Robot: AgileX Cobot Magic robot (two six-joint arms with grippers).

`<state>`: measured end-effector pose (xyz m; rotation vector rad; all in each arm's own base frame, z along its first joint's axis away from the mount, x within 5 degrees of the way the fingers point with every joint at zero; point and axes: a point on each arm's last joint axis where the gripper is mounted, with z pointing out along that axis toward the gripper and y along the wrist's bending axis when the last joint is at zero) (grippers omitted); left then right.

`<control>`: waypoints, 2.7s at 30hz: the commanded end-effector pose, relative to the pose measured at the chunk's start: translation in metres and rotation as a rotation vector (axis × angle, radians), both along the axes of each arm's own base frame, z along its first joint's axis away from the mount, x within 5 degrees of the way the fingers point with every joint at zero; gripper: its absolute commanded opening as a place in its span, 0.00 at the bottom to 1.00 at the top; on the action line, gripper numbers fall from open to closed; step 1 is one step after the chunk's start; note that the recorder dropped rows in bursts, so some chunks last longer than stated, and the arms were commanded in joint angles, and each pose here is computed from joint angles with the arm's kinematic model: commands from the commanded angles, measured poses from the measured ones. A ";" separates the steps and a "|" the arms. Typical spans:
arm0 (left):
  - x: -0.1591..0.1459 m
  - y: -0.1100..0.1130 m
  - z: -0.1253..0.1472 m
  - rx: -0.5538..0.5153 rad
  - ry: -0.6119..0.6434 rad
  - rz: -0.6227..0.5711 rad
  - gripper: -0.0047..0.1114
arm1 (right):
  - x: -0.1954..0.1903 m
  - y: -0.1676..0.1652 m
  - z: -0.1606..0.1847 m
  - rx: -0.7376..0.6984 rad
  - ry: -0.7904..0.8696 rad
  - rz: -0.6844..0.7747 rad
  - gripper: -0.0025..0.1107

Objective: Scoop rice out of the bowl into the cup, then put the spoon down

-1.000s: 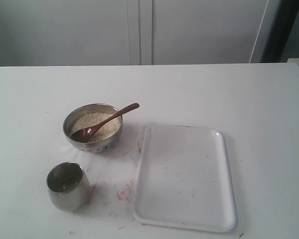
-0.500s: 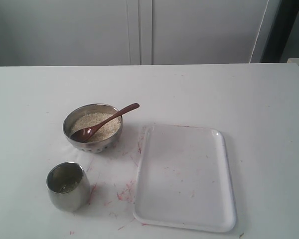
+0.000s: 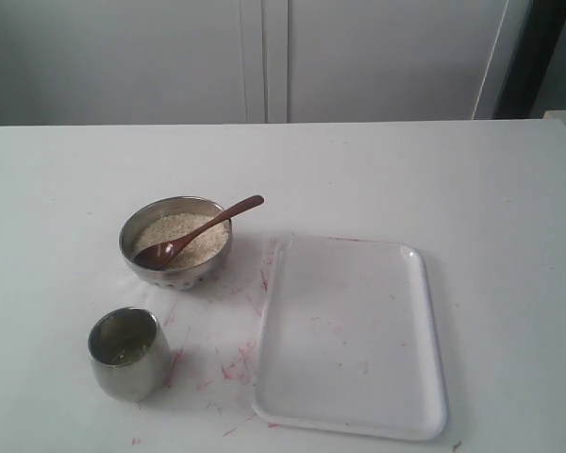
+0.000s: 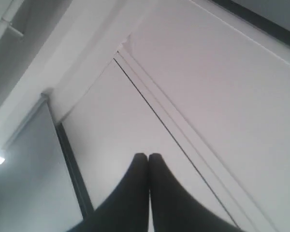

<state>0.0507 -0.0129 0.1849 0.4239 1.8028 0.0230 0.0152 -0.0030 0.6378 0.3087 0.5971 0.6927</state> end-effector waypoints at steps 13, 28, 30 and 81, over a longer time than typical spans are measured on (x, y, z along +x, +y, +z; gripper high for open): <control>-0.001 -0.001 -0.004 -0.006 0.030 -0.010 0.16 | 0.064 0.022 -0.038 -0.499 0.491 -0.030 0.02; -0.001 -0.001 -0.004 -0.006 0.030 -0.010 0.16 | 0.182 0.043 -0.091 -0.903 0.795 0.341 0.02; -0.001 -0.001 -0.004 -0.006 0.030 -0.010 0.16 | 0.190 0.045 -0.095 -0.944 0.777 0.364 0.02; -0.001 -0.001 -0.004 -0.006 0.030 -0.010 0.16 | 0.342 0.245 -0.330 -2.353 0.833 0.346 0.02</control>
